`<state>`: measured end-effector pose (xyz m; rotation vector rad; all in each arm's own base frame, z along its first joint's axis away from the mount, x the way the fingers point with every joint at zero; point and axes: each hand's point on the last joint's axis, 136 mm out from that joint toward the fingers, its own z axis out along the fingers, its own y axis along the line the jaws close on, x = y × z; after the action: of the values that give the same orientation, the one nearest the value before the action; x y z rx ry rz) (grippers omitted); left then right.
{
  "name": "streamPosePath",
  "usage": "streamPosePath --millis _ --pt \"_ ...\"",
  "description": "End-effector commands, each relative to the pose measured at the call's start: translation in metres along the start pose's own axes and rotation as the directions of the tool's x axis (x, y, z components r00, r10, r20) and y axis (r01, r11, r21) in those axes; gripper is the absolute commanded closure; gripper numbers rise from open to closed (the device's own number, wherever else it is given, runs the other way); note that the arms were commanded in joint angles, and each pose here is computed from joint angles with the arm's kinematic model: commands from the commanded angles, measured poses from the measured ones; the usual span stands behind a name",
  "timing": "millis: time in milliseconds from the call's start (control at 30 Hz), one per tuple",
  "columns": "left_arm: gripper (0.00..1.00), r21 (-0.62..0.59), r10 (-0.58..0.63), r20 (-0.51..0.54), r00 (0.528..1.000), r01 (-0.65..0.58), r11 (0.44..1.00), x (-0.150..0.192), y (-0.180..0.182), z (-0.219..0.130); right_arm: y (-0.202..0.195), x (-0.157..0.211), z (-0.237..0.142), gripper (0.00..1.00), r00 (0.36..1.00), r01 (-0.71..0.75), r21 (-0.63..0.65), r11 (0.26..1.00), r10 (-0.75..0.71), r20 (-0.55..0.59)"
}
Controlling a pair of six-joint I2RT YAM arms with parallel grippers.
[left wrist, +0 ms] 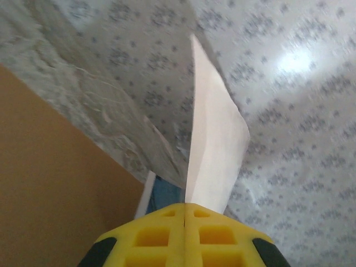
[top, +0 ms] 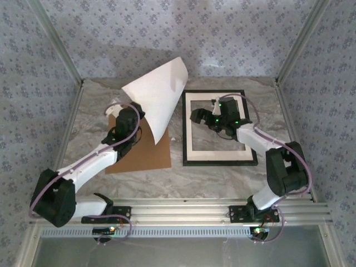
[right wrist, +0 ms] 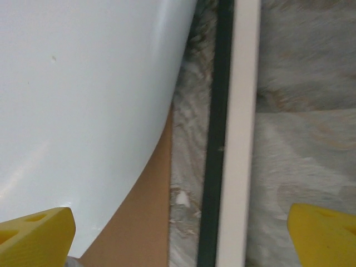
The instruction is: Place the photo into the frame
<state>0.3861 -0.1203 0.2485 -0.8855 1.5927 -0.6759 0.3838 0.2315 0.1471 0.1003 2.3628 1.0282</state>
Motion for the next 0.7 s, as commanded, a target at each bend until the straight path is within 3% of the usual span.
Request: streamPosePath --millis 0,267,667 --pt "1.00 -0.078 -0.090 0.107 0.990 0.099 0.992 -0.024 0.024 -0.014 0.023 0.021 0.024 0.01 0.999 -0.048 -0.062 0.997 0.047 -0.014" --pt "1.00 -0.156 -0.152 0.153 0.977 0.175 0.972 -0.032 0.056 -0.033 0.061 0.053 0.051 0.00 0.995 -0.088 -0.147 0.985 0.093 0.026" --pt "1.00 -0.228 -0.237 0.229 0.944 0.289 0.930 -0.039 0.102 -0.062 0.100 0.101 0.089 0.01 0.993 -0.112 -0.211 0.971 0.099 -0.071"
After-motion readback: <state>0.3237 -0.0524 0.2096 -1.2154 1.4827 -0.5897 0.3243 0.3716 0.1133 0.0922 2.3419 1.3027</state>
